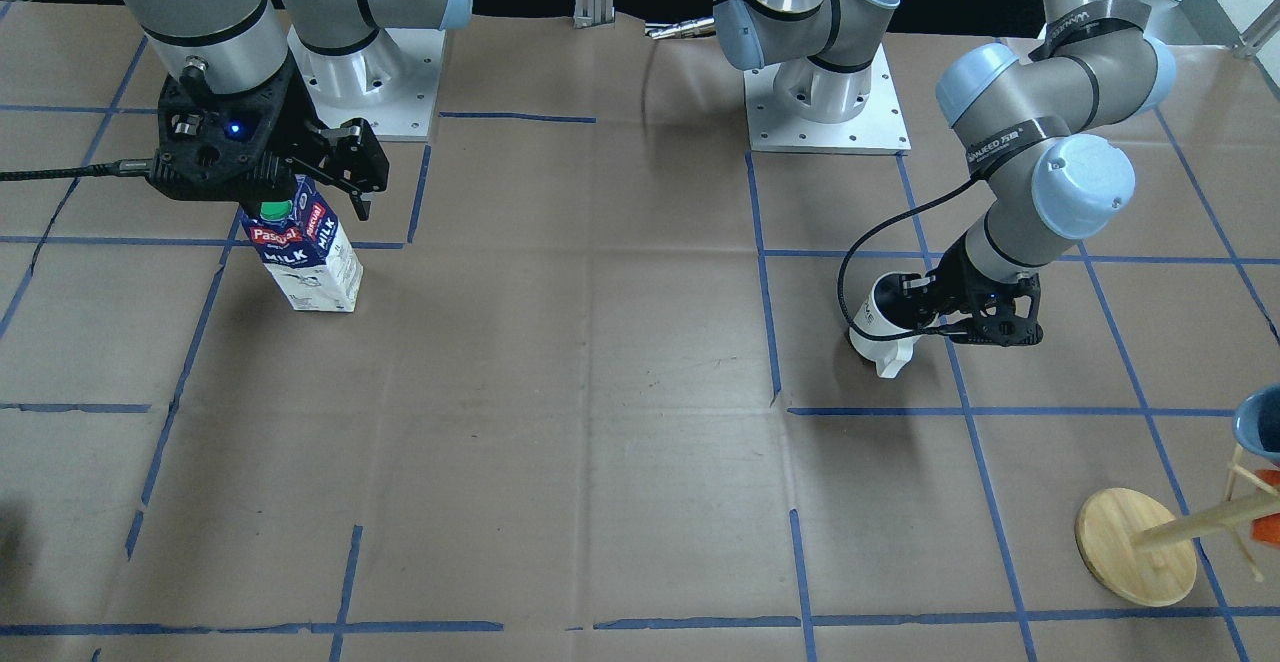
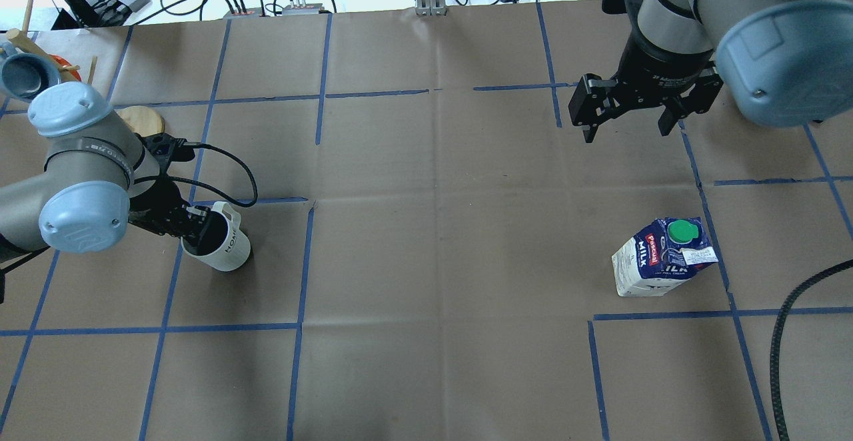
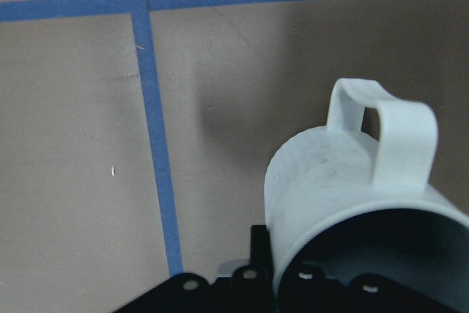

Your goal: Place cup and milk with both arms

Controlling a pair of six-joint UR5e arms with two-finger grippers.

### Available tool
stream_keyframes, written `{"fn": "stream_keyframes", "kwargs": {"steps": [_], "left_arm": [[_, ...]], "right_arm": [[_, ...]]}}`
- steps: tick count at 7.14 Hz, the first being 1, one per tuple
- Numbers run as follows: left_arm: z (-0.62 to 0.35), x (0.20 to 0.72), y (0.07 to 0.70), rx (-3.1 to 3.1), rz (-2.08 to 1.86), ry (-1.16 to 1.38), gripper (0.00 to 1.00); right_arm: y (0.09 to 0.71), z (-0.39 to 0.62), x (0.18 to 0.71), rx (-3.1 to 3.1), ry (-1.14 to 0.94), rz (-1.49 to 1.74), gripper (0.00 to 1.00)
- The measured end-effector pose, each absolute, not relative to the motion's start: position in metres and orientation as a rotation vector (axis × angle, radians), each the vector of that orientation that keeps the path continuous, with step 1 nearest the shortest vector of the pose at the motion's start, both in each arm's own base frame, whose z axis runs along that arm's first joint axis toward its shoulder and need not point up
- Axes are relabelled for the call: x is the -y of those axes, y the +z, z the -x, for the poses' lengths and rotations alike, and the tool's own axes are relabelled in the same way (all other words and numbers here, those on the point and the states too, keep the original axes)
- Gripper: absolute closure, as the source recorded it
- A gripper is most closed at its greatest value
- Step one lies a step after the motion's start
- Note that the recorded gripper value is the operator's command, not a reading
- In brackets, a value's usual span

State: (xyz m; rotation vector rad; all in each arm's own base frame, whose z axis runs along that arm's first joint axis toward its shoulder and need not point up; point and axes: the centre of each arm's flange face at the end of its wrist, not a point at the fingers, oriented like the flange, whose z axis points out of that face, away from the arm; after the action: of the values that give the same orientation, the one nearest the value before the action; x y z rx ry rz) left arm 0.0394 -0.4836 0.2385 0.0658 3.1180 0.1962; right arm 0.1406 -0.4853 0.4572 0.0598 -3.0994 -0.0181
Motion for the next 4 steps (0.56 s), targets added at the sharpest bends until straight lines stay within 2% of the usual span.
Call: {"fn": "stream_keyframes", "kwargs": {"steps": [4], "left_arm": [[0.063, 0.542, 0.307, -3.132, -0.079, -0.048, 1.00]], "right_arm": [[0.435, -0.140, 0.480, 3.097, -0.079, -0.074, 0.00]]}}
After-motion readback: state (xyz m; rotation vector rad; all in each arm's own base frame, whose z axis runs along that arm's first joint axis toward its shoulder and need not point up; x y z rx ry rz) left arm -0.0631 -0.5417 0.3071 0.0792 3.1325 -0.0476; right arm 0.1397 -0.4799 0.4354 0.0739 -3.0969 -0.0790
